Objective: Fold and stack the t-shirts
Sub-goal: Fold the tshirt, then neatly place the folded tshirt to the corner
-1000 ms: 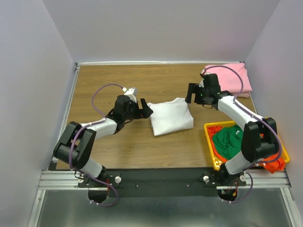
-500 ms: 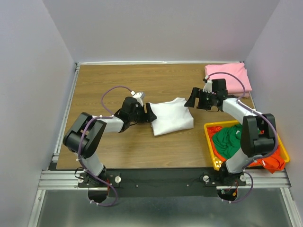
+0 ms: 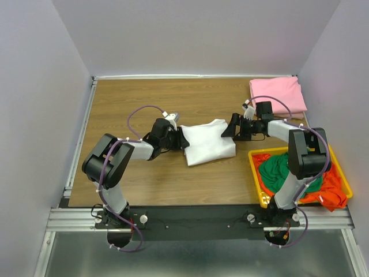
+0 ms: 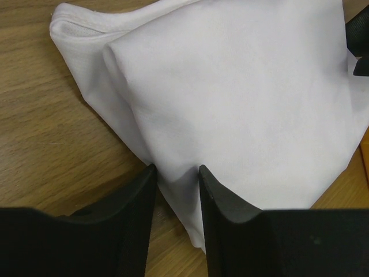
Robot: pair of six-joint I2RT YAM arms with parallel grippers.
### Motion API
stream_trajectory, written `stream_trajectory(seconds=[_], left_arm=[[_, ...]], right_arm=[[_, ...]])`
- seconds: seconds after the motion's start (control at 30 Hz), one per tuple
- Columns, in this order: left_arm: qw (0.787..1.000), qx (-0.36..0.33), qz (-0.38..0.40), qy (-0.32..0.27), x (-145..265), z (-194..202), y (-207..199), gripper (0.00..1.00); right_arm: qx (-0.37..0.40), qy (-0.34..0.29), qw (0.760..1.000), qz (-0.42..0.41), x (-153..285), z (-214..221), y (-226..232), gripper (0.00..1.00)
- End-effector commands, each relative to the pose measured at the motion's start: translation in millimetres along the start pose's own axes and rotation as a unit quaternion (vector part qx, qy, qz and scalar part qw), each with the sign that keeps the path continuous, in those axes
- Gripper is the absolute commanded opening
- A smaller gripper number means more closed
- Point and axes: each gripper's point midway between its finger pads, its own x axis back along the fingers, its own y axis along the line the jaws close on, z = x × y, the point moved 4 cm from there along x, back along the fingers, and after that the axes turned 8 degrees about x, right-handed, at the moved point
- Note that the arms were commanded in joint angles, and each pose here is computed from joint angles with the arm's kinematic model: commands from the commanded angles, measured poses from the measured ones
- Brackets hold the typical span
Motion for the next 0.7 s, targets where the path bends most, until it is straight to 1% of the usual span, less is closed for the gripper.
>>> stream_trajectory(seconds=[0.0, 0.03, 0.13, 0.17, 0.4, 0.5, 0.6, 0.67], left_arm=[[1.0, -0.001, -0.024, 0.02, -4.8, 12.4, 12.2, 0.4], [0.999, -0.001, -0.028, 0.022, -4.8, 14.8, 14.8, 0.32], [0.999, 0.0, -0.034, 0.025, -5.0, 18.1, 18.5, 0.29], [0.999, 0.001, -0.036, 0.027, -4.7, 20.2, 19.9, 0.26], [0.999, 0.002, -0.038, 0.03, -6.2, 22.4, 22.2, 0.25], [0.999, 0.001, -0.033, 0.029, -7.3, 21.0, 20.4, 0.25], [0.999, 0.002, -0.03, 0.03, -8.0, 20.9, 19.7, 0.25], [0.999, 0.002, -0.028, 0.029, -8.0, 20.2, 18.6, 0.25]], right_arm=[[-0.014, 0.033, 0.999, -0.031, -9.7, 21.2, -6.1, 1.0], [-0.019, 0.04, 0.998, -0.044, -12.4, 24.7, -5.4, 1.0], [-0.03, 0.054, 0.996, -0.067, -16.4, 32.4, -3.3, 1.0], [-0.032, 0.057, 0.996, -0.068, -17.2, 34.5, -3.2, 1.0], [-0.021, 0.1, 0.993, -0.057, -32.6, 57.7, 6.8, 0.95], [-0.025, 0.112, 0.992, -0.052, -36.9, 64.1, 5.7, 0.88], [-0.017, 0.12, 0.992, -0.043, -42.5, 67.0, 8.4, 0.83], [-0.015, 0.123, 0.992, -0.036, -46.4, 66.6, 8.7, 0.75]])
